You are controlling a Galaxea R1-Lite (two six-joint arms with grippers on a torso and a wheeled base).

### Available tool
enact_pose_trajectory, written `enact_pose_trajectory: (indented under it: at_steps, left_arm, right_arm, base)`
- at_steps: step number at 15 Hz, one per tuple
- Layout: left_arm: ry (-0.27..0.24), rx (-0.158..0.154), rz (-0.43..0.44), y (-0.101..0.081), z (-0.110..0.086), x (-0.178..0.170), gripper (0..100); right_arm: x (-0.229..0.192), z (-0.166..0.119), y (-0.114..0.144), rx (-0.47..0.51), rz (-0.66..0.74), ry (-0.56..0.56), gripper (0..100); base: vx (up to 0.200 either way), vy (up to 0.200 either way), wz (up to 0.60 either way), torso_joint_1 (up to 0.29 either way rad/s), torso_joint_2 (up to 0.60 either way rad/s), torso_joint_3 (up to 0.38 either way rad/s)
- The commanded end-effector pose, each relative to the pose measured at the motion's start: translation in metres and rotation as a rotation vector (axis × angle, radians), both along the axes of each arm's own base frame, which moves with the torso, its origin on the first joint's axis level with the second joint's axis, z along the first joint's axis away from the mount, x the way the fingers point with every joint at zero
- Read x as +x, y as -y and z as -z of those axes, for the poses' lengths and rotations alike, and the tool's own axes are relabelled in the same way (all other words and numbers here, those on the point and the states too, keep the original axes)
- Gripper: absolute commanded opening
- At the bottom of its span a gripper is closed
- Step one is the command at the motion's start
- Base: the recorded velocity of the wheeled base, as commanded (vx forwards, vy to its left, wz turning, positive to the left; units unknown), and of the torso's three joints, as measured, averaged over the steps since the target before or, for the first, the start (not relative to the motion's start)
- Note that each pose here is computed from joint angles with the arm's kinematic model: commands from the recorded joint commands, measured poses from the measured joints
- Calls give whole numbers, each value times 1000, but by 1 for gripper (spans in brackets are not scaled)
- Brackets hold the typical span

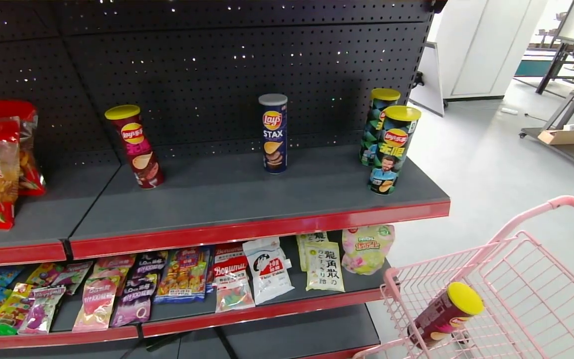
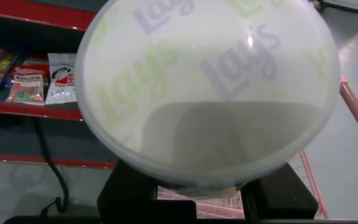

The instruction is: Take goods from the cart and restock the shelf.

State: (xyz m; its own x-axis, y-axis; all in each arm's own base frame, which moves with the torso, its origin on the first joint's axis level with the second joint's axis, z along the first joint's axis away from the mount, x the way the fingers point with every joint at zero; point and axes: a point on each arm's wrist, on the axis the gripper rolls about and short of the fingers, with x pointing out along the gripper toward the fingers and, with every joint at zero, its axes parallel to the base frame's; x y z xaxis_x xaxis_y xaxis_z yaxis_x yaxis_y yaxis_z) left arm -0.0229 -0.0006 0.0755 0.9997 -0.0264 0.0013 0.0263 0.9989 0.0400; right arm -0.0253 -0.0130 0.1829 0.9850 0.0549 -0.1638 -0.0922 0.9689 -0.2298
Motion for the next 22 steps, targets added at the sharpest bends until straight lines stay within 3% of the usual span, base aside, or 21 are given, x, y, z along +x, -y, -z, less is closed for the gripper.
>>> enact_pose_trajectory:
  at_steps: [1,8,14,18,22]
  left_arm:
    - [-1,0,0,0,0,0,100]
    - [-1,0,0,0,0,0,100]
    - [-1,-3,3,0,0,0,100]
    - [-70,0,7,0,-1,5,100]
    - [-59,3,18,0,-2,5,100]
  right_arm:
    - [-21,14,7,33,-33,101,0]
    - [-27,30,9,43,-24,133,0]
    - [-34,36,11,59,-33,177,0]
    - [-32,47,11,68,-43,190,0]
    - [-31,49,10,66,-42,182,0]
  base:
    - [0,0,0,0,0,0]
    - [200,0,0,2,5,3]
    - [0,0,0,0,0,0]
    - [0,0,0,0,0,0]
    - [0,0,0,0,0,0]
